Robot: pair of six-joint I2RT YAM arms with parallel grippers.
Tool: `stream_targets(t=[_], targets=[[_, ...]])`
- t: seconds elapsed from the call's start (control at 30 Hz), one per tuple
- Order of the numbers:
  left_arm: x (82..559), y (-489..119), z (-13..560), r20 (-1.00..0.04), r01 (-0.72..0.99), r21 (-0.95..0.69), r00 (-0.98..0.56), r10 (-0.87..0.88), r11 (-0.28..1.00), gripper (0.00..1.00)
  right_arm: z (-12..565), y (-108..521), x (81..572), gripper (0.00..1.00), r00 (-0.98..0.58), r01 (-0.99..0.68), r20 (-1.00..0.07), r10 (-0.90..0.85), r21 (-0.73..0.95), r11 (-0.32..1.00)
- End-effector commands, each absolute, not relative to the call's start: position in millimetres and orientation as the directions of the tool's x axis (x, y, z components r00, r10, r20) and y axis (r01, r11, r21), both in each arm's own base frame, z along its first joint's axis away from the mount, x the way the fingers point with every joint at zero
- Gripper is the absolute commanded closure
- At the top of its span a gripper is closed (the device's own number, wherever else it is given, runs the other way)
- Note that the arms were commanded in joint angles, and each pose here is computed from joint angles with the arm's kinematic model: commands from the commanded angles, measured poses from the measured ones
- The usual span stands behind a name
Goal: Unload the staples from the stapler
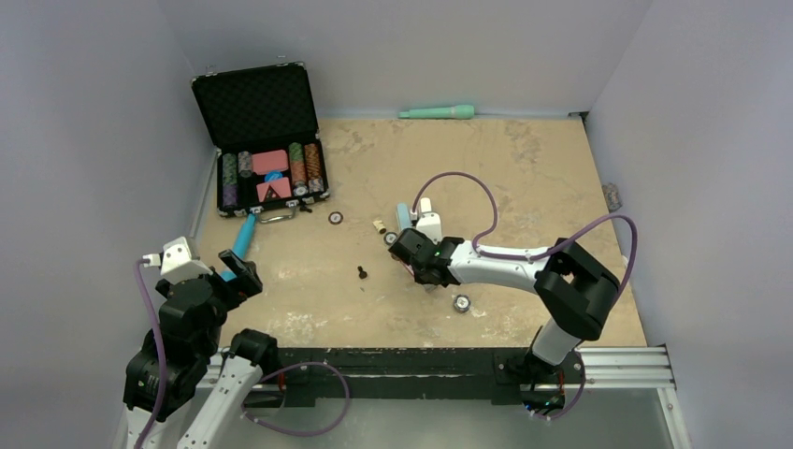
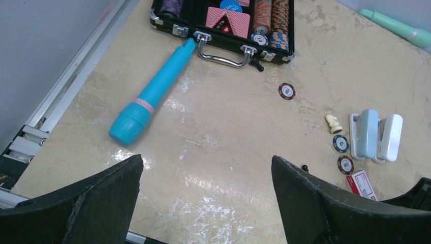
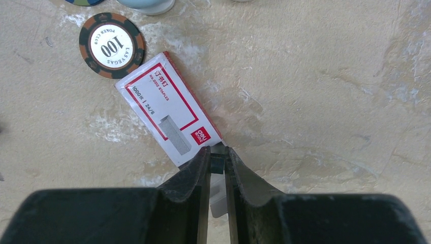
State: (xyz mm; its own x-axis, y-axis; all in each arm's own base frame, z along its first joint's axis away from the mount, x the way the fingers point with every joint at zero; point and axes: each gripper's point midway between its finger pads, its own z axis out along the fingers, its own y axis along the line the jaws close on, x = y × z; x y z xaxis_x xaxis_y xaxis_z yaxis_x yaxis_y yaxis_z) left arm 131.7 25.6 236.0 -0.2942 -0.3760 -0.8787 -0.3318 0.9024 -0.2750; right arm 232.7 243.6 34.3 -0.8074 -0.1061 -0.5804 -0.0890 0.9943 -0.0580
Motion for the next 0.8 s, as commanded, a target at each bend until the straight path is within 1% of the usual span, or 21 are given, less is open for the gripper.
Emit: stream_targets(t=[0.0, 0.43, 0.5, 0.63, 0.77], targets=[[136.9, 25.9, 241.1, -0.891, -0.323, -0.26, -0.282, -0.355, 0.91, 0.0, 35.9, 241.4, 233.1, 0.81, -0.803, -0.071, -0.59, -0.078, -0.036, 0.997], [136.9, 25.6, 240.9, -0.891, -0.321, -0.261, -0.283, -0.355, 0.911, 0.0, 36.4, 241.2, 233.0, 0.8, -0.802, -0.064, -0.594, -0.069, -0.031, 0.998], [137.1, 25.4, 240.8, -0.891, -0.32, -0.262, -0.283, -0.355, 0.911, 0.0, 37.0, 241.1, 233.0, 0.78, -0.802, -0.063, -0.594, -0.068, -0.029, 0.998], [137.3, 25.3, 240.7, -0.891, -0.319, -0.26, -0.284, -0.354, 0.911, 0.0, 37.5, 241.6, 233.1, 0.73, -0.801, -0.068, -0.594, -0.071, -0.028, 0.997], [137.7, 25.0, 240.4, -0.891, -0.318, -0.257, -0.287, -0.352, 0.912, 0.0, 41.3, 242.2, 233.8, 0.71, -0.798, -0.069, -0.599, -0.071, -0.025, 0.997]])
